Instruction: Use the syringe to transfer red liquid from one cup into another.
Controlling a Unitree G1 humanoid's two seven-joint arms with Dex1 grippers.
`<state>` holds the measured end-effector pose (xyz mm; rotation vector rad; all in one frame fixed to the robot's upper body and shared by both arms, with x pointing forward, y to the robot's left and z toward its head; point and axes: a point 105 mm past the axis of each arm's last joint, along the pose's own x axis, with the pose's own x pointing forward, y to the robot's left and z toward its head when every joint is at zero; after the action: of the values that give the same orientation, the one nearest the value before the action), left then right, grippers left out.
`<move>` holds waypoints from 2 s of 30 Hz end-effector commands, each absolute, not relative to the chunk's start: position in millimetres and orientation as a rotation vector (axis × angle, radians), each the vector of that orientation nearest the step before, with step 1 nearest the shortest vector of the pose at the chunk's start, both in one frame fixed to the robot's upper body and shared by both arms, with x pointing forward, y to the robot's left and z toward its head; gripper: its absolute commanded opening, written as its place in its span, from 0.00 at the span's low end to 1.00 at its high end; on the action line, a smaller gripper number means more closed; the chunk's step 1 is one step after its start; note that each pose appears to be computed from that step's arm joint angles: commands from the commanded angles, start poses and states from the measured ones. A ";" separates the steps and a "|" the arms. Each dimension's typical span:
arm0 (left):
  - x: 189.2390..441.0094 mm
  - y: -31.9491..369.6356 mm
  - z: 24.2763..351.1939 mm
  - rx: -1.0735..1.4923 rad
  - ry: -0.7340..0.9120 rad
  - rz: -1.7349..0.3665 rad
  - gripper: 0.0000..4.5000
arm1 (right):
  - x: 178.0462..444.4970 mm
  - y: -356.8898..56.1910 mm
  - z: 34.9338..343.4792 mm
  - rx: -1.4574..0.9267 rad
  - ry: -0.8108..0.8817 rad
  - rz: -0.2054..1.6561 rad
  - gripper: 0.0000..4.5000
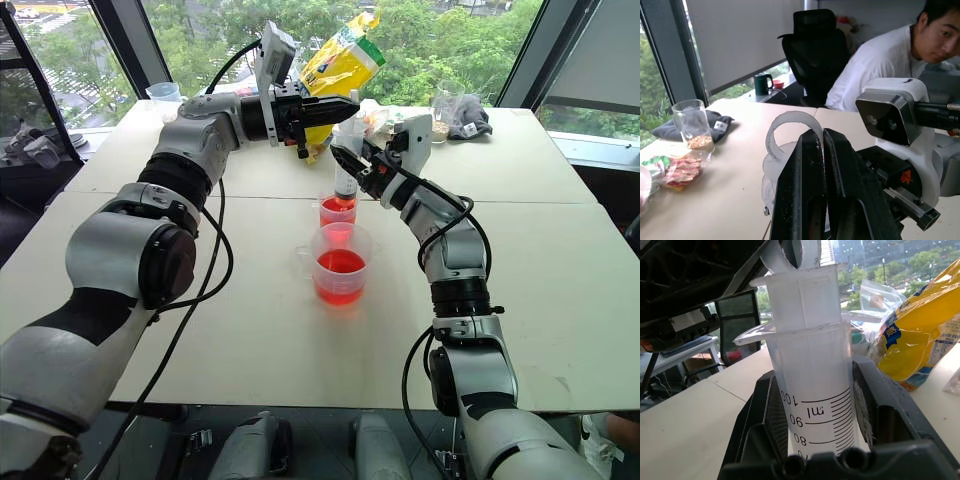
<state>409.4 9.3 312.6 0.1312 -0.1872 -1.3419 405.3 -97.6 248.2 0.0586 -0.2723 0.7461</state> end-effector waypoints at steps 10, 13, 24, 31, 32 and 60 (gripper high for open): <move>411.3 10.9 285.6 0.146 -0.099 -1.353 0.02 | 388.1 -89.8 318.1 0.049 -0.502 0.797 0.32; 412.5 13.1 286.0 0.140 -0.099 -1.343 0.02 | 389.5 -89.5 319.0 0.051 -0.501 0.797 0.32; 418.8 39.9 314.5 0.089 -0.186 -1.256 0.83 | 397.4 -82.0 288.8 0.051 -0.421 0.809 0.32; 419.2 81.4 329.2 0.115 -0.231 -1.196 0.97 | 399.9 -84.0 277.5 0.053 -0.395 0.802 0.32; 419.0 87.6 327.6 0.119 -0.226 -1.191 0.97 | 400.0 -84.4 276.8 0.052 -0.394 0.801 0.32; 368.7 79.6 233.6 0.014 -0.065 -1.342 0.97 | 367.2 -225.0 271.7 -0.046 0.442 0.248 0.32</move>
<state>374.9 83.5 218.9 0.0130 -0.0103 -1.3202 376.2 -223.3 271.5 -0.0185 0.4106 0.2500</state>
